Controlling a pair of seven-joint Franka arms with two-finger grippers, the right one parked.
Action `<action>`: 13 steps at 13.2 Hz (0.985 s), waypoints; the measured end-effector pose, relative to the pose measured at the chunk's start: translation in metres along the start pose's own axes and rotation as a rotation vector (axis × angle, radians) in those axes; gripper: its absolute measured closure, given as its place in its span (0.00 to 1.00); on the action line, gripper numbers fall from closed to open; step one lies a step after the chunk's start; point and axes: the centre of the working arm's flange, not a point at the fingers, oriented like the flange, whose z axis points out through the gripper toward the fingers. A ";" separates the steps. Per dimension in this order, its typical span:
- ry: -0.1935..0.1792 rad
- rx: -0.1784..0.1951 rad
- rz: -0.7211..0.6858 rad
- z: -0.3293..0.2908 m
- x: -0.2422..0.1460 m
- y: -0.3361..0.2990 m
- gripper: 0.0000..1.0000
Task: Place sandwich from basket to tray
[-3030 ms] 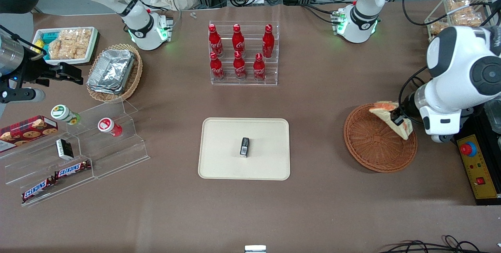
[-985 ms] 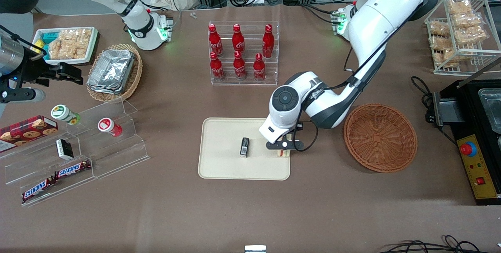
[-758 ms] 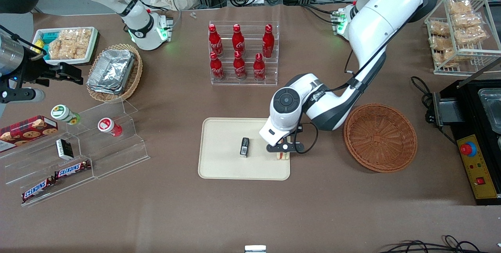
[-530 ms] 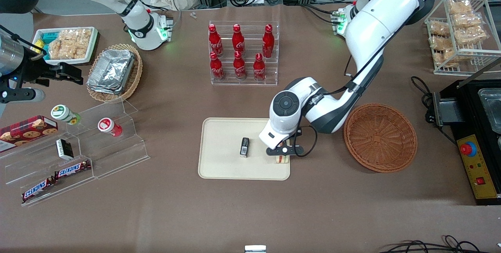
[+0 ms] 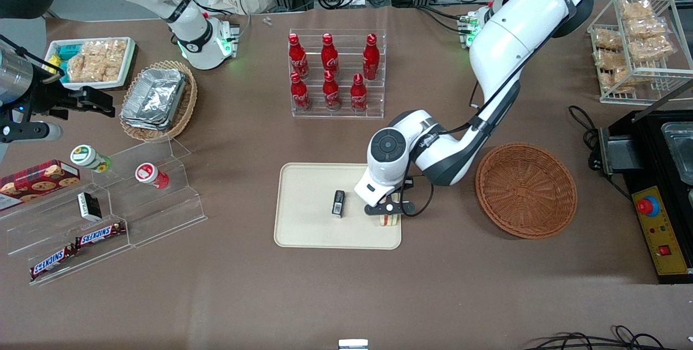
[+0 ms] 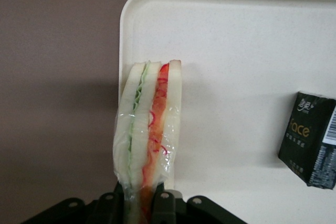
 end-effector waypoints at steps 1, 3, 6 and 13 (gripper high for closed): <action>0.000 0.000 -0.011 0.000 0.000 0.000 0.64; 0.001 -0.002 -0.023 -0.001 0.000 0.001 0.43; -0.041 0.003 -0.057 -0.005 0.000 -0.001 0.14; -0.171 0.006 -0.153 -0.118 0.023 -0.055 0.00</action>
